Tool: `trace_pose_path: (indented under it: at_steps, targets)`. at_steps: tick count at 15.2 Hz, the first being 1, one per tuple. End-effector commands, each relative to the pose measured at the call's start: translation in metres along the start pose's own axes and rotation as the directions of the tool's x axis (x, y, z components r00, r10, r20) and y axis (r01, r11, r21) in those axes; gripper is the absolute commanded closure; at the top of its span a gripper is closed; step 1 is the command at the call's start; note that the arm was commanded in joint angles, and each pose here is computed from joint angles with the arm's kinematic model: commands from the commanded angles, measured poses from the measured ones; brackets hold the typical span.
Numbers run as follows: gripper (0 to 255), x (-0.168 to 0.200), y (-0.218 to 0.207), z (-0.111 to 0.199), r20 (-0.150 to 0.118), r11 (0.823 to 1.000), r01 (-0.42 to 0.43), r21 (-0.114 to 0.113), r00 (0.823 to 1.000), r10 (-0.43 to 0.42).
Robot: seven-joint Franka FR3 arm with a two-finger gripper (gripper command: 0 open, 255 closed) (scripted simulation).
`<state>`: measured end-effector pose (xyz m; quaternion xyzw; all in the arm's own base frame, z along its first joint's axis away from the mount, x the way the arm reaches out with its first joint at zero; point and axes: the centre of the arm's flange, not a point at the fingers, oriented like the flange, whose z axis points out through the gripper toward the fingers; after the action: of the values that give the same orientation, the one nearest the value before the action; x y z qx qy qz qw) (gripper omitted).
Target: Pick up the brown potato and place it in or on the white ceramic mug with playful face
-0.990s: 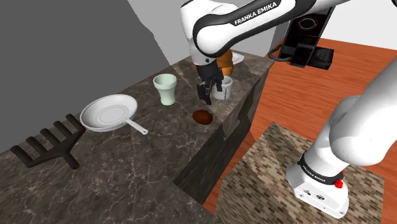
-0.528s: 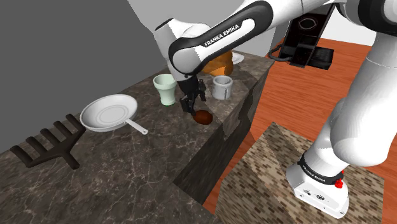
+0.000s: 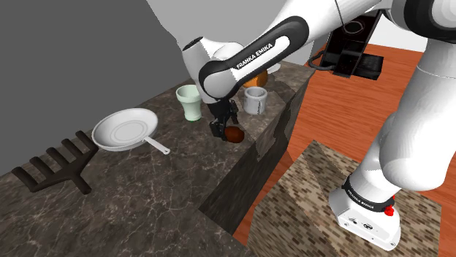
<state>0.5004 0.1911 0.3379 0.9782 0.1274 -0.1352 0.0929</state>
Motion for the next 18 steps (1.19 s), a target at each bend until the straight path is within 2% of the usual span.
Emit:
trace_pose_path:
  at_steps: [1, 6, 7, 16, 18]
  targets:
    - [0, 0.0, 0.0001, 0.0019, -0.001, 1.0, 0.0, 0.0, 1.0, 0.0]
    - [0, 0.0, 0.0001, 0.0018, -0.001, 1.0, 0.0, 0.0, 1.0, 0.0]
    - [255, 0.0, 0.0001, 0.0018, -0.001, 1.0, 0.0, 0.0, 1.0, 0.0]
    - [255, 0.0, 0.0001, 0.0019, -0.001, 1.0, 0.0, 0.0, 1.0, 0.0]
    - [255, -0.0031, 0.0017, -0.0081, -0.001, 1.0, 0.0, 0.0, 1.0, 0.0]
